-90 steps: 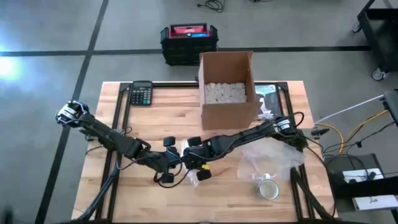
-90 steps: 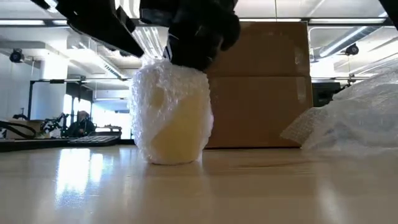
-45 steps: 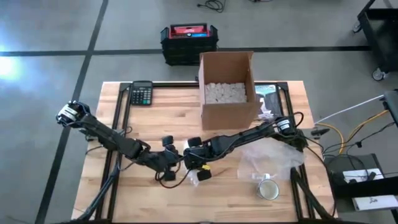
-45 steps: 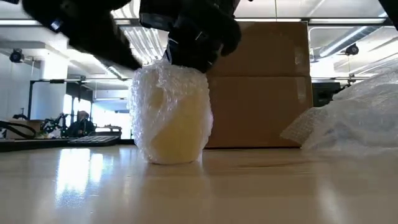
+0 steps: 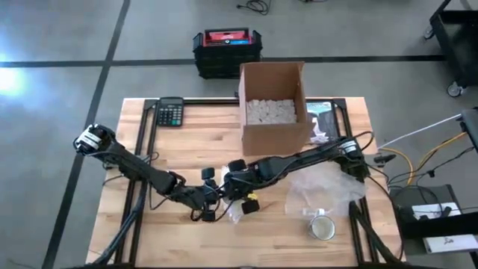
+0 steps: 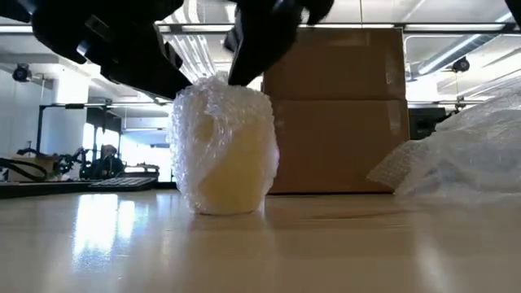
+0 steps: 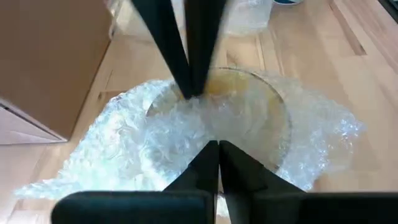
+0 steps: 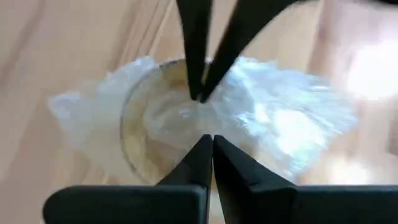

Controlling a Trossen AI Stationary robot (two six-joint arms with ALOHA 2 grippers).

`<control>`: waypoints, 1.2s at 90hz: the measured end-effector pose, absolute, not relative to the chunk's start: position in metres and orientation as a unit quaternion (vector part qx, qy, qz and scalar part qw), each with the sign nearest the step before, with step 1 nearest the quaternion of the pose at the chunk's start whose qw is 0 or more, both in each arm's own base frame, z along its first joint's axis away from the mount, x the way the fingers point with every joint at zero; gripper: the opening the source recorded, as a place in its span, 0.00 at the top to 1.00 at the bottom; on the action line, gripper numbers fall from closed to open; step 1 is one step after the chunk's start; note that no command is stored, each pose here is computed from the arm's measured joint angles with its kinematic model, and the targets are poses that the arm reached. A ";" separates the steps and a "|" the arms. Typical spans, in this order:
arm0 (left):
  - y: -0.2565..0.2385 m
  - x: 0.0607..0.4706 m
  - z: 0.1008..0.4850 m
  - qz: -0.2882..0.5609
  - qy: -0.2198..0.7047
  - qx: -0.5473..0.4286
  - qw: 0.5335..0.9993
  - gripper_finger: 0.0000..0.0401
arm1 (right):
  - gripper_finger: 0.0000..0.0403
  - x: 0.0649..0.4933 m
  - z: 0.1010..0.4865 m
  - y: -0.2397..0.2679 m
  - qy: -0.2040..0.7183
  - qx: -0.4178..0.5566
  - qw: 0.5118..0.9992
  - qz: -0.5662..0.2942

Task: Wrap mug
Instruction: Wrap the yellow mug with the left transparent bubble wrap

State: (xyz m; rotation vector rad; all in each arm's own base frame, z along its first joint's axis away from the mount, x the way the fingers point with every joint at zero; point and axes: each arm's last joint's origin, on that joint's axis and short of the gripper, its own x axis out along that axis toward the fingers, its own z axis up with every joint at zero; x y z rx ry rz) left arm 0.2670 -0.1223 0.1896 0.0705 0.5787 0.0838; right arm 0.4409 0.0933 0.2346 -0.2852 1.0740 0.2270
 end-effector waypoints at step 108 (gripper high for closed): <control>-0.112 0.251 0.193 0.103 0.312 0.037 0.944 1.00 | 1.00 0.464 0.162 0.098 0.539 -0.127 0.826 0.103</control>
